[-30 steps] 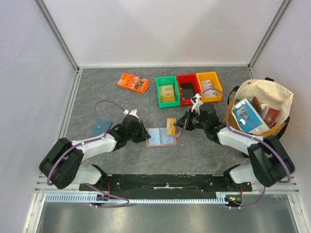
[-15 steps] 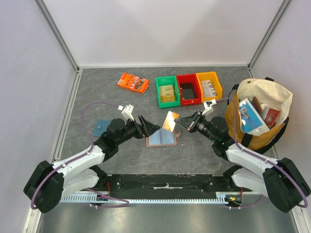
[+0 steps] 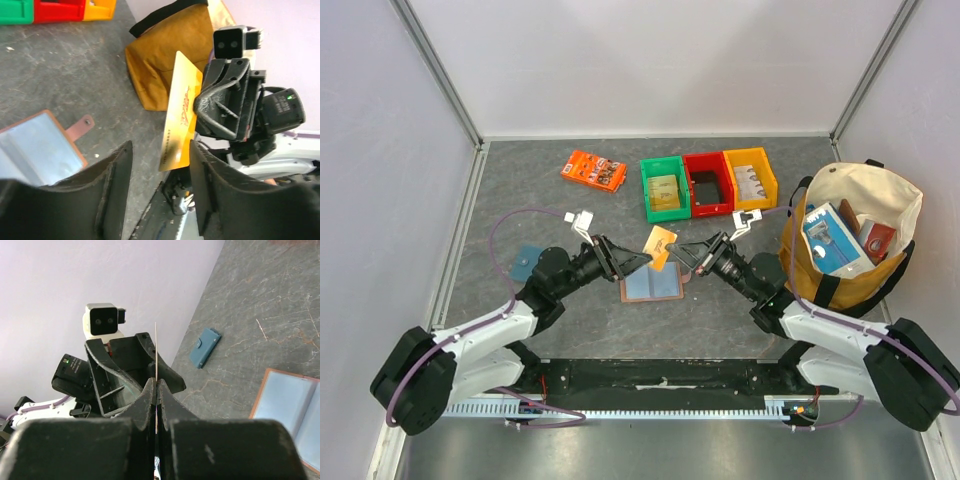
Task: Take the credit cards out of the card holder
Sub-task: Place the credit card in the storage box.
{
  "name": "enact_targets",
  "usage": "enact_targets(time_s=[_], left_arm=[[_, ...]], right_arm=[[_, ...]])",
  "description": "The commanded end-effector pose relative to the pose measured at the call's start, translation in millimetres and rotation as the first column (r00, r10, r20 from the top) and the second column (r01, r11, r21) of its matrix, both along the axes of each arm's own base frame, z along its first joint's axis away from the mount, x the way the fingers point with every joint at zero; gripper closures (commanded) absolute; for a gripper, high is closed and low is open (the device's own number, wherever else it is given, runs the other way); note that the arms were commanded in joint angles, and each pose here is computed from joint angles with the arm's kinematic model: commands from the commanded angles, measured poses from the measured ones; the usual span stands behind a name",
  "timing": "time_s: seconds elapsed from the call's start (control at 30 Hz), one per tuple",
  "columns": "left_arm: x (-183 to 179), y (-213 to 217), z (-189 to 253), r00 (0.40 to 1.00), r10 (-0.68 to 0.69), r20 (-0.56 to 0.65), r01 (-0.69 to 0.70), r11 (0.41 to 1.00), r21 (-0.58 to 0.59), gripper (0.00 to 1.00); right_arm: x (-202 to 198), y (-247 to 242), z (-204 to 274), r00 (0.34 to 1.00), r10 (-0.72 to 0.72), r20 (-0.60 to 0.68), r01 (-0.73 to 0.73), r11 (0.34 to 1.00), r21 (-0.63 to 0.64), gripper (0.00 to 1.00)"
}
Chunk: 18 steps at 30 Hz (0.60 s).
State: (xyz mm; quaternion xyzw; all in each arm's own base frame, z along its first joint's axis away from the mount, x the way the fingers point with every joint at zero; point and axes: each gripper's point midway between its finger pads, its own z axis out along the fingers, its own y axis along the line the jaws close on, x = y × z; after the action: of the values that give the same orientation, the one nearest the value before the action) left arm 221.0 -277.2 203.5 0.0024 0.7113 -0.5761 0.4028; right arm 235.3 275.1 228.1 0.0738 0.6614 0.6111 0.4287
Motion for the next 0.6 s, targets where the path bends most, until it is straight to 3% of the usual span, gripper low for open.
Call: enact_targets(time_s=[0.0, 0.1, 0.13, 0.23, 0.4, 0.57], left_arm=[[-7.2, -4.4, 20.7, 0.998, -0.040, 0.048, 0.043, 0.997, -0.070, 0.61], [-7.4, -2.5, 22.2, 0.998, -0.034, 0.052, 0.037, 0.997, -0.066, 0.93], [-7.5, -2.4, 22.8, 0.998, -0.033, 0.058, 0.037, 0.998, -0.057, 0.98], [-7.1, -3.5, 25.6, 0.996, -0.055, 0.067, 0.056, 0.998, -0.003, 0.98], [-1.3, -0.9, 28.1, 0.991, -0.112, 0.068, 0.103, 0.986, 0.133, 0.98], [1.6, 3.1, 35.0, 0.977, -0.193, 0.085, 0.166, 0.951, 0.261, 0.98]], right_arm=[[1.4, 1.0, 16.0, 0.998, -0.020, 0.053, 0.017, 0.999, 0.052, 1.00], [-0.1, 2.7, 15.1, 0.998, -0.008, 0.057, 0.005, 0.999, 0.048, 1.00], [-1.5, 3.1, 14.9, 0.998, -0.002, 0.061, 0.000, 0.999, 0.044, 0.98], [-2.3, 5.1, 17.8, 0.996, 0.014, 0.084, -0.013, 1.000, -0.002, 0.82], [-0.8, 3.8, 31.0, 0.982, 0.040, 0.186, 0.001, 0.977, -0.212, 0.36], [2.6, -4.1, 34.5, 0.955, 0.118, 0.273, 0.028, 0.877, -0.481, 0.06]])
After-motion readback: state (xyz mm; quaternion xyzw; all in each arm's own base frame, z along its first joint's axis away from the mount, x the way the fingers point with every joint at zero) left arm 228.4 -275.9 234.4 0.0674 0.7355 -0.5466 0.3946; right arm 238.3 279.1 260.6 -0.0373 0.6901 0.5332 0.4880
